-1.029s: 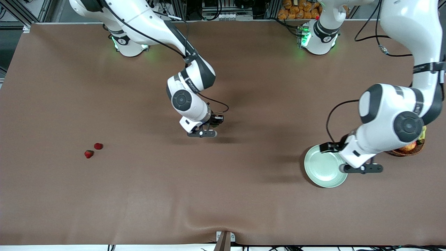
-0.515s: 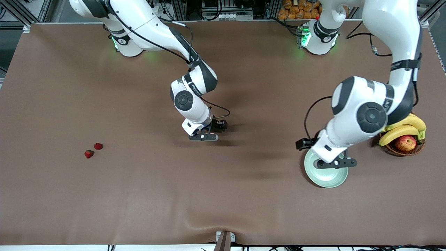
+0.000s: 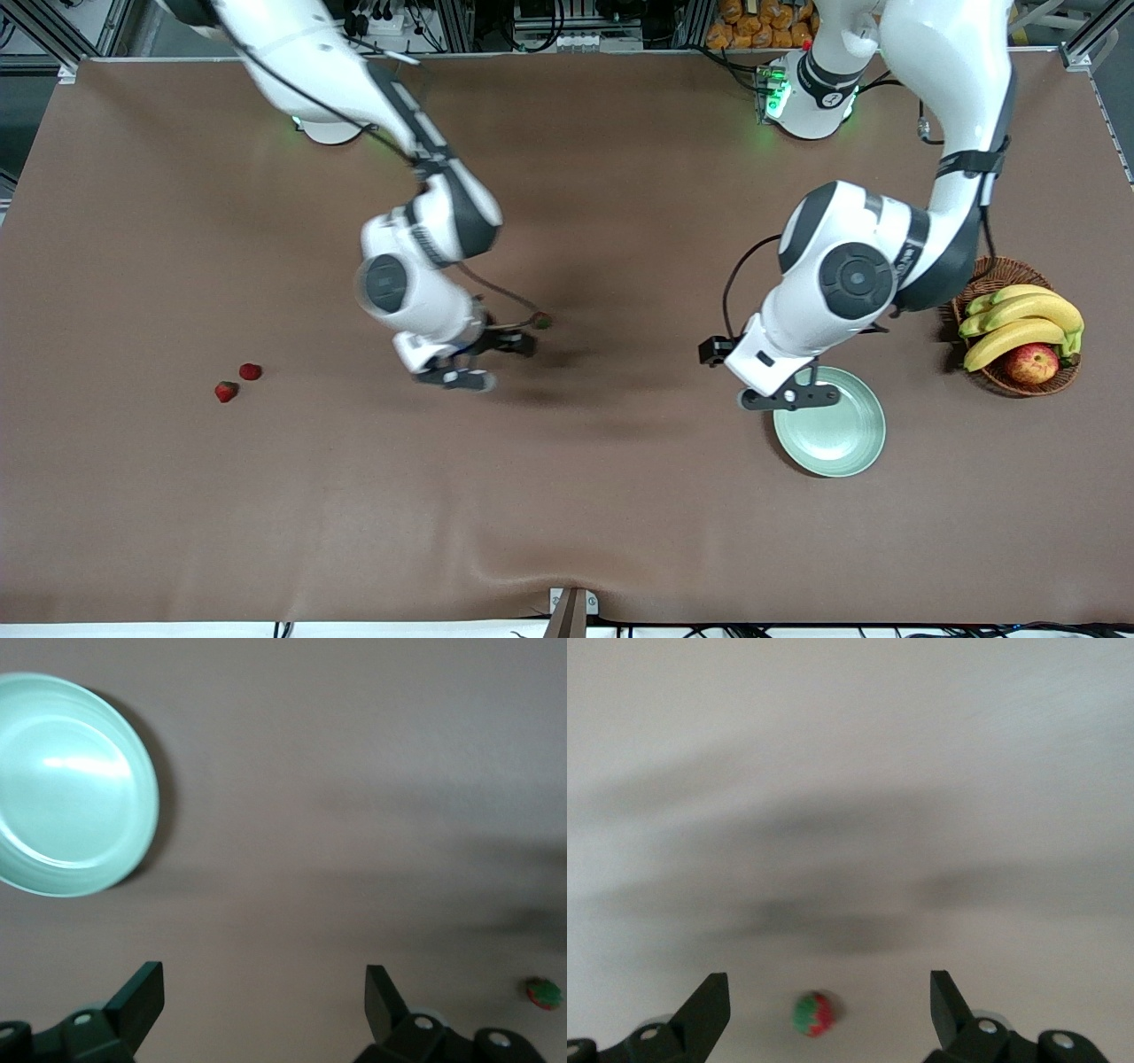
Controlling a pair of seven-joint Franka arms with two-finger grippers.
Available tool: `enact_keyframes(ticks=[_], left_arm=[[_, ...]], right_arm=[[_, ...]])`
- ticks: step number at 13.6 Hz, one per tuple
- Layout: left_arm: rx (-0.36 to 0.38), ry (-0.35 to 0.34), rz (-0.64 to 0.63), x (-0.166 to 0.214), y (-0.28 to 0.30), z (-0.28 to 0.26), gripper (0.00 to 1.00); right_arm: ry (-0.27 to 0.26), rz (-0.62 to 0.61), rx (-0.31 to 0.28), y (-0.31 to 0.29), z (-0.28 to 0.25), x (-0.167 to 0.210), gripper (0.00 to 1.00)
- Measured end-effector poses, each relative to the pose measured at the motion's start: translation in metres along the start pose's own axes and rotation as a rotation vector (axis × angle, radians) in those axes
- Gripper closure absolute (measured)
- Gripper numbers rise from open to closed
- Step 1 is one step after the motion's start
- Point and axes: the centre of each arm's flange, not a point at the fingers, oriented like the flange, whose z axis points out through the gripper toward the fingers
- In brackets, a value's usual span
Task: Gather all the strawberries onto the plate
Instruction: 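Set the strawberry mid-table with the right gripper while the left gripper approaches, then lower the left gripper and grasp the strawberry mid-table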
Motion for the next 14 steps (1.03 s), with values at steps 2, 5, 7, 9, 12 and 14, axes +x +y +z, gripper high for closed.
enact_keyframes(ticks=[2, 5, 7, 9, 12, 14], left_arm=[[-0.007, -0.016, -0.009, -0.006, 0.027, 0.029, 0.0], [-0.026, 0.0, -0.031, -0.022, 0.088, 0.071, 0.0], [-0.052, 0.031, -0.031, -0.038, 0.127, 0.084, 0.0], [-0.089, 0.073, -0.026, -0.06, 0.169, 0.099, 0.0], [-0.092, 0.143, 0.003, -0.099, 0.221, 0.142, 0.0], [-0.054, 0.188, 0.046, -0.123, 0.246, 0.17, 0.0]], right_arm=[[-0.035, 0.01, -0.025, 0.053, -0.045, 0.027, 0.0], [-0.023, -0.053, -0.141, 0.137, -0.083, 0.064, 0.0], [-0.019, -0.13, -0.18, 0.181, -0.093, 0.08, 0.0], [-0.02, -0.217, -0.201, 0.222, -0.105, 0.093, 0.0], [-0.025, -0.295, -0.228, 0.287, -0.121, 0.109, 0.0], [-0.039, -0.314, -0.243, 0.318, -0.123, 0.113, 0.0]])
